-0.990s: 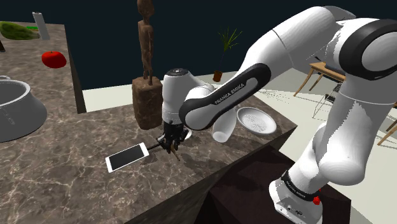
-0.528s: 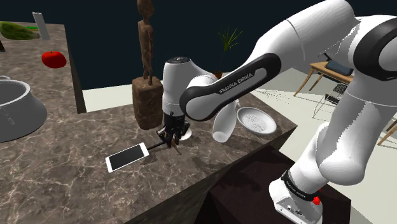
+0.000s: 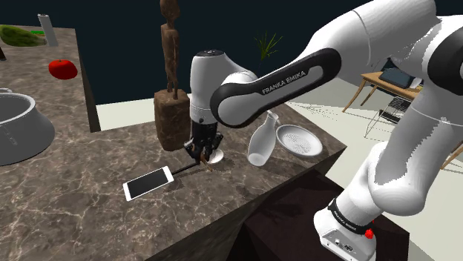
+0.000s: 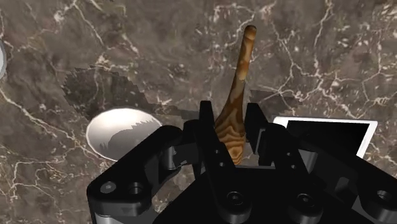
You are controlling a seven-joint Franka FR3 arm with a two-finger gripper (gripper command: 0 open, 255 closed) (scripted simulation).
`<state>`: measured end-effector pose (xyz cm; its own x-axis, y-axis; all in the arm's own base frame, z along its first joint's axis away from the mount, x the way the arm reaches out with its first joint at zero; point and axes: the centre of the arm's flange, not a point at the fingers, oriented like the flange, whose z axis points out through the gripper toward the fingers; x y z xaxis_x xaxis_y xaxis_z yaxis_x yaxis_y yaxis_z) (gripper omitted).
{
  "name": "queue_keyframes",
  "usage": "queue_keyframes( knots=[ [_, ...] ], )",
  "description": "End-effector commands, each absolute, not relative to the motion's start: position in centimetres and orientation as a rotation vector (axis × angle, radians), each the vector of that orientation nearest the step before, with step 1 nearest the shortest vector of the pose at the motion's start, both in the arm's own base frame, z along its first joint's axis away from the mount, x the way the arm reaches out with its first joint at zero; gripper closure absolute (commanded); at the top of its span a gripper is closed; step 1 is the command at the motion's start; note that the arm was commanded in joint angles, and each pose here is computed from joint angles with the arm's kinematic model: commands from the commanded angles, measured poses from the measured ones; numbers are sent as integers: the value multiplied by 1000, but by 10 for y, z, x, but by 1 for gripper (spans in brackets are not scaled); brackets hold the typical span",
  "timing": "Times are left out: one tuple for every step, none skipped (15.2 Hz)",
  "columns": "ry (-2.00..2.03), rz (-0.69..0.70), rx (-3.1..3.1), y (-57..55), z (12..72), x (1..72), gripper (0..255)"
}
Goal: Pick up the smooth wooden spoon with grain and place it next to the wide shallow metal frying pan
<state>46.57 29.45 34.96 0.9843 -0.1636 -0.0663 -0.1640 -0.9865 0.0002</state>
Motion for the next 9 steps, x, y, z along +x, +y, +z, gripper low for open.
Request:
queue_keyframes(
  knots=[
    [258,104,-3124,282,353,470,255],
    [258,104,-3124,269,353,475,255],
    [258,104,-3124,257,353,480,255],
    [258,104,-3124,245,353,484,255],
    [258,104,-3124,232,353,489,255],
    [258,104,-3124,220,353,494,255],
    [258,104,-3124,208,353,498,255],
    [258,104,-3124,195,353,503,255],
    [258,104,-3124,183,353,508,255]
  ],
)
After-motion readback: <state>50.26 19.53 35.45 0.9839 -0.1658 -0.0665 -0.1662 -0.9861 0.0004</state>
